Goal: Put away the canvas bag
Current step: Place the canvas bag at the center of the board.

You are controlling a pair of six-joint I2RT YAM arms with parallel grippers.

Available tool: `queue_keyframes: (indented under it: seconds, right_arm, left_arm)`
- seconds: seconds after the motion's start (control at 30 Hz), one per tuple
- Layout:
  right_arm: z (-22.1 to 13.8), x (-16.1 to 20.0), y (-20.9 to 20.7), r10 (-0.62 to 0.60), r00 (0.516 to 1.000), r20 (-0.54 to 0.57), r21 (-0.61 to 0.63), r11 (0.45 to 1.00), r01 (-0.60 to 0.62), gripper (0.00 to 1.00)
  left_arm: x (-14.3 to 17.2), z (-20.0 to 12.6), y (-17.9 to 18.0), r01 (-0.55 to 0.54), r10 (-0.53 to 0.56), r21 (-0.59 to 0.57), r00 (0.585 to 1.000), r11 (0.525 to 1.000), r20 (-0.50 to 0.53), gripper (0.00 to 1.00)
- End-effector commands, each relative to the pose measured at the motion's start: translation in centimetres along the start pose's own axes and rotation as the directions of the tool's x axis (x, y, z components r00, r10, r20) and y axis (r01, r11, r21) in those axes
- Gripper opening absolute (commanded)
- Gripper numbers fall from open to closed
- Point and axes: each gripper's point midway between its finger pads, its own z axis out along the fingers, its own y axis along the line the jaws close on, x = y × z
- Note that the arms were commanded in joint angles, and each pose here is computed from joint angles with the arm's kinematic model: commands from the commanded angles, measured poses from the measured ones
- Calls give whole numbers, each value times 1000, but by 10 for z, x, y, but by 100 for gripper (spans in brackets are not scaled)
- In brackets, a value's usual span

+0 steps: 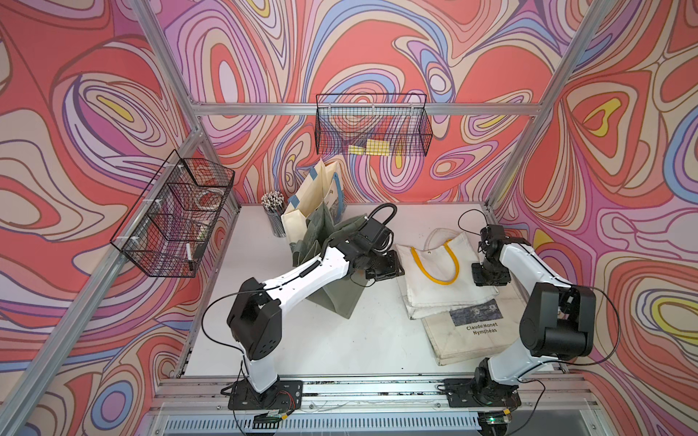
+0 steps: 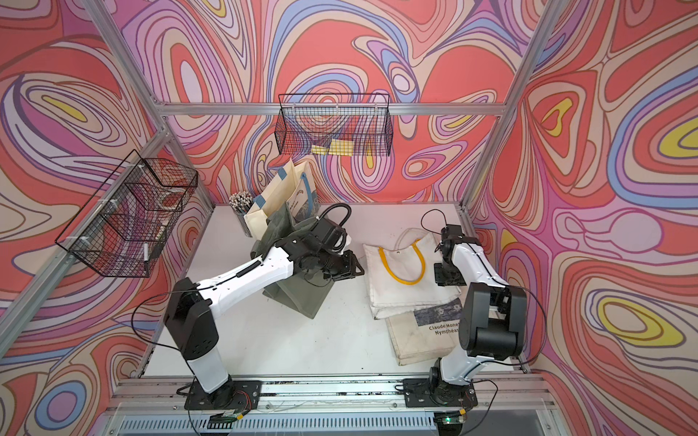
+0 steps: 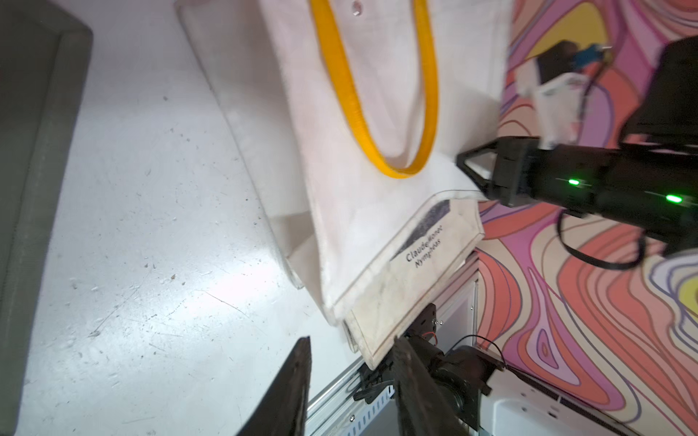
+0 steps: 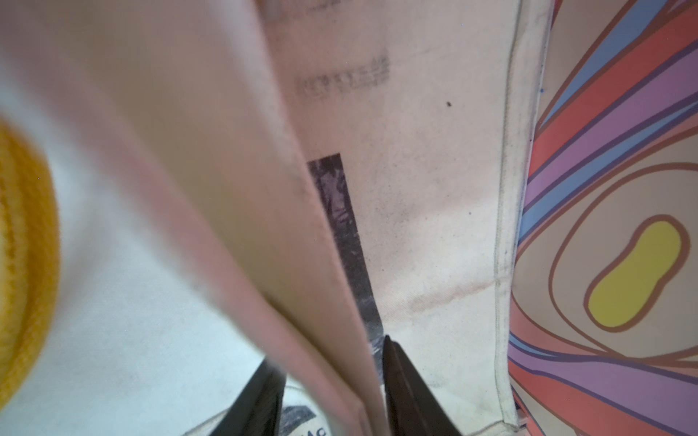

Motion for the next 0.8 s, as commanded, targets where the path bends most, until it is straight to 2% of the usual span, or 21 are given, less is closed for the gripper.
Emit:
queue_keyframes:
  seconds: [0.0, 0.13, 0.3, 0.6, 0.77]
  right_arm:
    - [6, 1, 1, 23, 1000, -4, -5, 1000, -23, 46]
    - [10, 3, 0, 27, 1000, -13, 8, 1000, -27, 45]
    - [19, 7, 0, 32, 999, -33, 8, 999, -32, 45]
    - [59, 11, 16, 15, 986, -163, -48, 999, -23, 41]
    - [79, 7, 25, 26, 979, -203, -72, 997, -42, 41]
  left_arm:
    - [15, 13, -17, -71, 71, 11, 995, 997, -70, 35]
    - [32, 63, -25, 14, -3, 50, 977, 999, -213, 31]
    - [47, 117, 8, 169, -163, -9, 933, 986, -322, 29]
    - [42, 149, 38, 261, -269, -74, 887, 962, -376, 30]
    - [28, 156, 62, 329, -347, -111, 868, 938, -355, 31]
